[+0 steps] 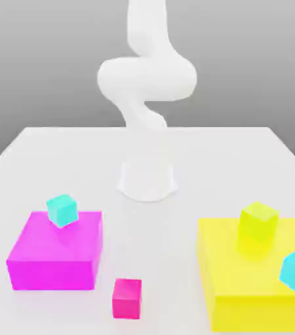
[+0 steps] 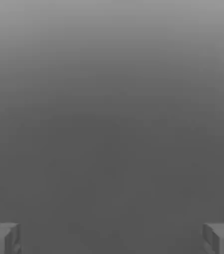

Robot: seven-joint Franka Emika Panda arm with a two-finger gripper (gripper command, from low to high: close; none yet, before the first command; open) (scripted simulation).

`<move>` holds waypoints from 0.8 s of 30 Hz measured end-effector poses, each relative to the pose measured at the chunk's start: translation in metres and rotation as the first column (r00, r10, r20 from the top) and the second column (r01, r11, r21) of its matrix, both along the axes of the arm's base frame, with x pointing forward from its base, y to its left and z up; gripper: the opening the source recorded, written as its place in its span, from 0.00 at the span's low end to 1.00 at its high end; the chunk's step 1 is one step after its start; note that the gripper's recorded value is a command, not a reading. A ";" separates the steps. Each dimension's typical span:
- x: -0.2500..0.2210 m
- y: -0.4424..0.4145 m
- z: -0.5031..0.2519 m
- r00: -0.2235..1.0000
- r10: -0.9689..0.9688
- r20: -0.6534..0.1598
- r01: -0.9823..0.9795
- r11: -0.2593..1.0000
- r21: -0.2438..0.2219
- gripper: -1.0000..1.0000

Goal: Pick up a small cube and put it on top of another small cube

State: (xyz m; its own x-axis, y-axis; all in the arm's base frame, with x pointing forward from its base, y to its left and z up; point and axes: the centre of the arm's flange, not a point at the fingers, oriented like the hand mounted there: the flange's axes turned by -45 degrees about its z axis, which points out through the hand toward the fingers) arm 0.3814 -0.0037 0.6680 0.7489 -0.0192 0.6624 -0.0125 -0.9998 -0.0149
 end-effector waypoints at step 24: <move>0.057 -0.033 -0.470 0.757 -0.039 -0.652 0.049 0.999 -0.002 0.50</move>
State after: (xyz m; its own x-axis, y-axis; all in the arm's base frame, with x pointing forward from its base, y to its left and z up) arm 0.4386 -0.0364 0.1976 0.9975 -0.0686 0.0140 -0.0686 -0.9976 -0.0011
